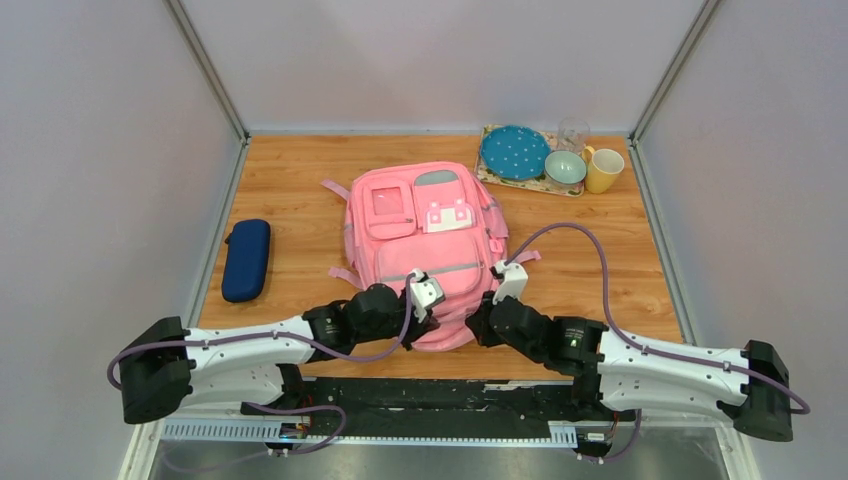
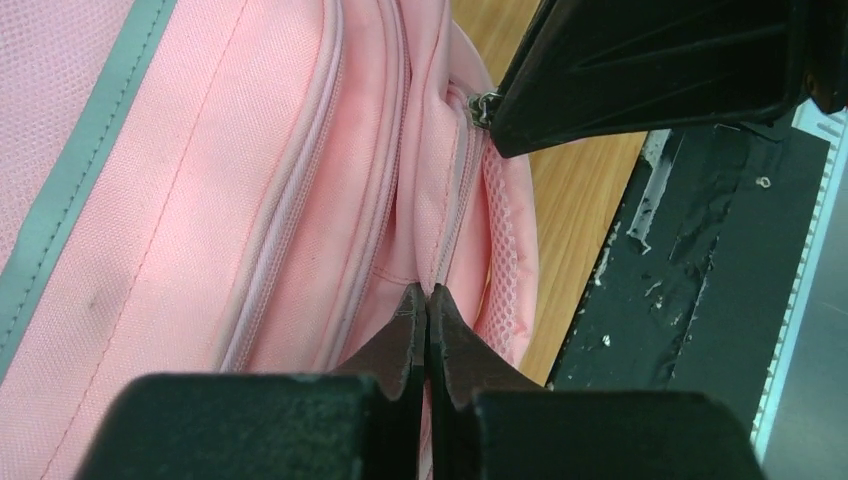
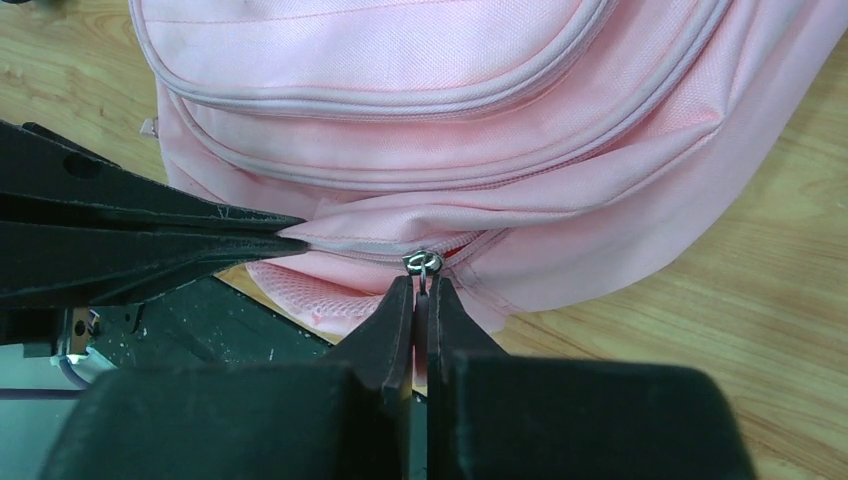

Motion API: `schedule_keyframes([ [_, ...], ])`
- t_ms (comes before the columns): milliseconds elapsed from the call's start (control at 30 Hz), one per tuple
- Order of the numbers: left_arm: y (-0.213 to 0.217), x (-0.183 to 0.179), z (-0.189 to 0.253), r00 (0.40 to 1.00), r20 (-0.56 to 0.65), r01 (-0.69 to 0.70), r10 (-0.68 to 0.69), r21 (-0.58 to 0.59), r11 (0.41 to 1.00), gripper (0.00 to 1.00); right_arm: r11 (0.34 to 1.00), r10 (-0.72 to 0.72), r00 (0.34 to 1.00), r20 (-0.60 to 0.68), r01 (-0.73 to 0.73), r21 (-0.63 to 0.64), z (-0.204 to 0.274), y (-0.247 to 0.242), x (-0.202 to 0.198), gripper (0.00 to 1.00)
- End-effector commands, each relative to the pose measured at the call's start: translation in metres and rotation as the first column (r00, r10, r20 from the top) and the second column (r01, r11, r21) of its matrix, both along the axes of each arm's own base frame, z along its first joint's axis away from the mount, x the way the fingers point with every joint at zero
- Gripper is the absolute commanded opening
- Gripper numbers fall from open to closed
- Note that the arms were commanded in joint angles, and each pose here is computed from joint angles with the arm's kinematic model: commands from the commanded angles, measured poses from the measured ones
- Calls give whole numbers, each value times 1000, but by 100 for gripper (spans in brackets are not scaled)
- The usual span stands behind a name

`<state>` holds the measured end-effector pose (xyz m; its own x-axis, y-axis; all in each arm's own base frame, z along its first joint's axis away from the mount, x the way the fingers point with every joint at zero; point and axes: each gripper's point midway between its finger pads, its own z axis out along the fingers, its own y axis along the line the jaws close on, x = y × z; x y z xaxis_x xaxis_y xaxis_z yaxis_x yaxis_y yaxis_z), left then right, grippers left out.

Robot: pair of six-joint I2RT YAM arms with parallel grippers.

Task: Pack the student bag
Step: Zip the student bag at the center of the board.

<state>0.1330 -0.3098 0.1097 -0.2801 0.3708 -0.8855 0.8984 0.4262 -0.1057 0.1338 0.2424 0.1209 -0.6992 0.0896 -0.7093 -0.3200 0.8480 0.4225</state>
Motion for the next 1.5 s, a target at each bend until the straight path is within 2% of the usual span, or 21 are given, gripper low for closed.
schedule_keyframes([
  [0, 19, -5, -21, 998, -45, -52, 53, 23, 998, 0, 995, -33, 999, 30, 30, 97, 24, 7, 5, 0],
  [133, 33, -11, -33, 992, -83, -93, 93, -1, 996, 0, 988, -141, 990, 22, 139, 66, 13, -24, 9, 0],
  [200, 42, -13, -40, 990, -87, -112, 113, 12, 994, 0, 971, -239, 971, 8, 238, 35, 1, -47, 11, 0],
  [267, 54, -10, -44, 985, -80, -150, 153, 45, 988, 0, 958, -277, 961, 13, 275, 81, 4, -57, 13, 0],
  [367, 73, -10, -50, 979, -60, -189, 195, 85, 978, 0, 946, -300, 954, 23, 294, 139, 1, -67, 13, 0],
  [500, 96, 0, -46, 955, -16, -293, 296, 79, 953, 0, 935, -316, 949, 25, 306, 178, -4, -73, 13, 0],
  [700, 107, 4, -23, 938, 11, -347, 347, -14, 938, 1, 939, -319, 947, 35, 311, 149, -3, -70, 16, 0],
  [767, 104, 1, -20, 944, -2, -331, 331, -16, 943, 15, 950, -297, 954, 40, 291, 115, -5, -64, 16, 0],
  [800, 101, 0, -15, 947, -9, -320, 320, -16, 947, 27, 951, -293, 955, 41, 286, 121, -3, -60, 17, 0],
  [867, 94, -5, -11, 959, -31, -284, 283, -19, 959, 40, 958, -273, 961, 41, 267, 99, -3, -54, 17, 0],
  [933, 85, -7, -4, 965, -49, -258, 256, -34, 966, 44, 961, -262, 964, 42, 257, 100, -2, -49, 17, 0],
  [1000, 73, -10, 2, 973, -66, -225, 221, -52, 973, 54, 964, -252, 967, 40, 248, 99, 0, -46, 17, 0],
  [1067, 65, -12, 9, 978, -79, -201, 195, -67, 977, 58, 966, -240, 970, 43, 234, 111, 2, -43, 17, 0],
  [1267, 42, -12, 14, 984, -105, -156, 147, -77, 985, 60, 969, -220, 974, 58, 212, 127, 6, -42, 16, 0],
  [1367, 33, -12, 9, 986, -109, -137, 129, -64, 989, 60, 968, -219, 974, 60, 209, 140, 9, -42, 16, 0],
  [1467, 28, -13, -1, 990, -91, -105, 105, 6, 994, 60, 968, -213, 975, 61, 202, 149, 10, -43, 15, 0],
])
